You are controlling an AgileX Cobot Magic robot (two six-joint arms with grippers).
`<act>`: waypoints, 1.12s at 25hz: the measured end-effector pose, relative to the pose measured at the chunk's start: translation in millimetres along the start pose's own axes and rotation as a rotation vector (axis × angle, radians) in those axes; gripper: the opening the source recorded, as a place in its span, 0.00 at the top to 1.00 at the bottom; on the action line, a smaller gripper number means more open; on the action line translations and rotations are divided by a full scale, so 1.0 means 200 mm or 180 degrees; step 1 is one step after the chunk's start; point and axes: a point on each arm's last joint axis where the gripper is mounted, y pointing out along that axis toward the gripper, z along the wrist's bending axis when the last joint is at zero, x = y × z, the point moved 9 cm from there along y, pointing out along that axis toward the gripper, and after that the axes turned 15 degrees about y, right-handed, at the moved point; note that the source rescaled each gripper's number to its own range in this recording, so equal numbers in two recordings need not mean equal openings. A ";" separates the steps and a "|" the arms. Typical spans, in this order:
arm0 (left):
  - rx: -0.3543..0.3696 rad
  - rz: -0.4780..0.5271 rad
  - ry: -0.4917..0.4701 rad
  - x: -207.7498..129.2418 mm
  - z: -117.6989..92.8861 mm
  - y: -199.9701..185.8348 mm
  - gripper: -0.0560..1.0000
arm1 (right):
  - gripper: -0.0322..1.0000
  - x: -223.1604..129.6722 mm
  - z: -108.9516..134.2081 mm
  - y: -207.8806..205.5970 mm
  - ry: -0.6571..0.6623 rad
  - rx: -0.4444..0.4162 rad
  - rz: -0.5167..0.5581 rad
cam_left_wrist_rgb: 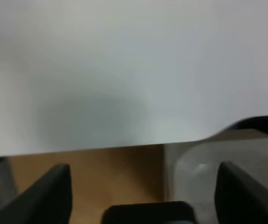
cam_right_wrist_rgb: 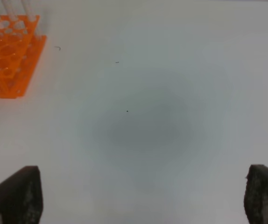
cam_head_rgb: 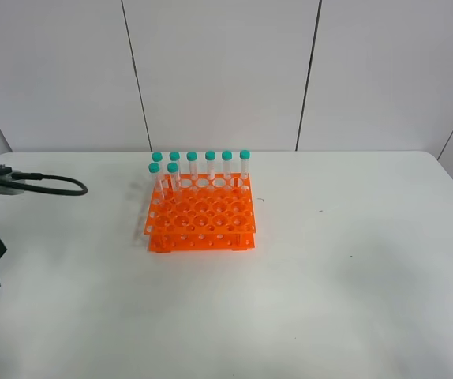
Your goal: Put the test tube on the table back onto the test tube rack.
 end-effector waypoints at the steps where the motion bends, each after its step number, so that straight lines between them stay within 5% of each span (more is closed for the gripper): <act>1: -0.0025 -0.0049 0.0085 0.00 -0.01 -0.01 0.36 | 0.00 0.00 0.00 0.00 0.0000 0.0000 0.0000; 10: 0.0139 -0.0691 0.0175 -0.05 -0.07 -0.22 0.36 | 0.00 0.00 0.00 0.00 0.0000 0.0000 0.0000; 28: 0.0599 -0.2135 0.0299 -0.47 -0.22 -0.44 0.36 | 0.00 0.00 0.00 0.00 0.0000 0.0000 0.0000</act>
